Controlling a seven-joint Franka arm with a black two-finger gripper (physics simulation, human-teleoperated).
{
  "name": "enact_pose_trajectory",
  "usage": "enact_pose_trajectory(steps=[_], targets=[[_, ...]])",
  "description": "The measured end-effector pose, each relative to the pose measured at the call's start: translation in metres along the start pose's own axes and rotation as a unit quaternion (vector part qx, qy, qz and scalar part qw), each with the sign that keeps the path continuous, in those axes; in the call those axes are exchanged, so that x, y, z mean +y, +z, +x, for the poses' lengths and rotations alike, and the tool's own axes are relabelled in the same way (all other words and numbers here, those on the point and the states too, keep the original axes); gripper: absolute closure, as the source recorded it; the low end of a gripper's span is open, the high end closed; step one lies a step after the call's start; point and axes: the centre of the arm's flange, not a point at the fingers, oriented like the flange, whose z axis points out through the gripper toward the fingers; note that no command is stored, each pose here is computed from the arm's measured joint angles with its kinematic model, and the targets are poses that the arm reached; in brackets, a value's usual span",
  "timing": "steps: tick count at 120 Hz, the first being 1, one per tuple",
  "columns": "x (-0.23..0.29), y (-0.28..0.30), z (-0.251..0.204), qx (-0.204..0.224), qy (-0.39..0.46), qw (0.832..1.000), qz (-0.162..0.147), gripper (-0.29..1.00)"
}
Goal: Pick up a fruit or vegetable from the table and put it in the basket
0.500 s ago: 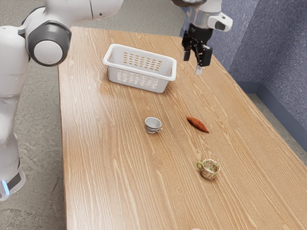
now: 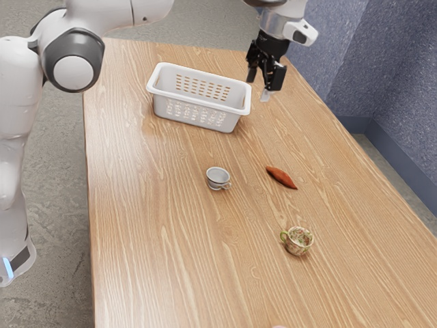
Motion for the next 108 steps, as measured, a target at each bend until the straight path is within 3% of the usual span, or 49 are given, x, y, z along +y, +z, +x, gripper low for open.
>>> enact_pose_trajectory(steps=[36, 70, 108], targets=[[0.002, 0.127, 0.079, -0.023, 0.163, 0.986, 0.013, 0.00], [0.014, 0.169, 0.113, 0.006, 0.335, 0.942, 0.037, 0.00], [0.018, 0.196, 0.125, 0.032, 0.436, 0.899, 0.013, 0.00]])
